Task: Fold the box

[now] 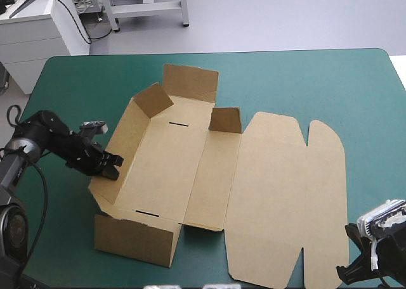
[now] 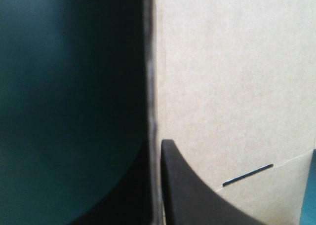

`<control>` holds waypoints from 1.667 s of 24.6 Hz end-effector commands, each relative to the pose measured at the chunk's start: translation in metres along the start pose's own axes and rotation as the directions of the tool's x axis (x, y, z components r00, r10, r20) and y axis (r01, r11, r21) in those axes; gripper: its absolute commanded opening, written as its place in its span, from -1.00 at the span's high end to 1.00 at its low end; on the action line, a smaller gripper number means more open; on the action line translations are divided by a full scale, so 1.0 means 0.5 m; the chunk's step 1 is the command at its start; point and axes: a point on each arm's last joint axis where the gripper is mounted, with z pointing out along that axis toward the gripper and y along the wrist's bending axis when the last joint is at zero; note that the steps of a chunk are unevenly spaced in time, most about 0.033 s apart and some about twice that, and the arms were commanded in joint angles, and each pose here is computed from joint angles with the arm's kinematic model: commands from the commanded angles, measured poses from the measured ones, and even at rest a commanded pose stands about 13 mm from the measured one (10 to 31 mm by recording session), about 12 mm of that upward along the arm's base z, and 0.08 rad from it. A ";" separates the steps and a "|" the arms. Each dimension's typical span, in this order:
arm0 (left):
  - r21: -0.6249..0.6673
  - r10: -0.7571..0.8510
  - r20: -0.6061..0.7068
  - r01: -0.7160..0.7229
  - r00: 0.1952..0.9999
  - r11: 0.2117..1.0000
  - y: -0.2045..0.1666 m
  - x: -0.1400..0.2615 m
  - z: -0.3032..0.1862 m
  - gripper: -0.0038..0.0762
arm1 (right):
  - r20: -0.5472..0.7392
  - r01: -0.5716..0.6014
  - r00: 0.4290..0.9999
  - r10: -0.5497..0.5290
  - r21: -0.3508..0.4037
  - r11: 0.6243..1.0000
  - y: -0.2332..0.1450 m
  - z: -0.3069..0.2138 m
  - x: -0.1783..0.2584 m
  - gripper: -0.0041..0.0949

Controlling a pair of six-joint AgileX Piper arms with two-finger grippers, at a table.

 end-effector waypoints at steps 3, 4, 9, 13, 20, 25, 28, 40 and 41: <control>-0.254 0.249 0.144 -0.207 0.958 0.945 -0.152 -0.090 -0.086 0.92 | 0.113 0.022 0.993 -0.030 0.071 0.997 -0.011 -0.043 -0.034 0.96; -0.299 0.304 0.163 -0.247 0.939 0.922 -0.176 -0.102 -0.095 0.92 | 0.127 0.023 0.991 -0.032 0.075 0.997 -0.012 -0.051 -0.038 0.96; -0.467 0.535 0.210 -0.397 0.818 0.790 -0.279 -0.136 -0.126 0.92 | 0.178 0.023 0.983 -0.041 0.098 0.995 -0.015 -0.080 -0.050 0.96; -0.598 0.686 0.132 -0.494 0.716 0.631 -0.342 -0.137 -0.120 0.92 | 0.198 0.022 0.979 -0.041 0.099 0.995 -0.015 -0.091 -0.055 0.96; -0.749 0.879 0.053 -0.564 0.474 0.349 -0.455 -0.130 -0.101 0.92 | 0.199 0.022 0.979 -0.041 0.099 0.995 -0.015 -0.091 -0.055 0.96; -0.741 0.950 -0.039 -0.647 0.309 0.180 -0.510 -0.106 -0.068 0.92 | 0.200 0.015 0.979 -0.034 0.098 0.995 -0.015 -0.091 -0.055 0.96; -0.742 0.966 -0.109 -0.666 0.235 0.078 -0.523 -0.087 -0.045 0.92 | 0.200 0.015 0.979 -0.034 0.098 0.995 -0.015 -0.091 -0.055 0.96; -0.796 0.994 -0.038 -0.598 -0.107 -0.094 -0.501 0.025 -0.040 0.92 | 0.203 -0.019 0.979 0.000 0.091 0.996 -0.015 -0.091 -0.055 0.96; -0.807 0.991 -0.052 -0.579 -0.127 -0.117 -0.500 0.029 -0.049 0.92 | 0.203 -0.023 0.979 0.003 0.094 0.995 -0.015 -0.091 -0.055 0.96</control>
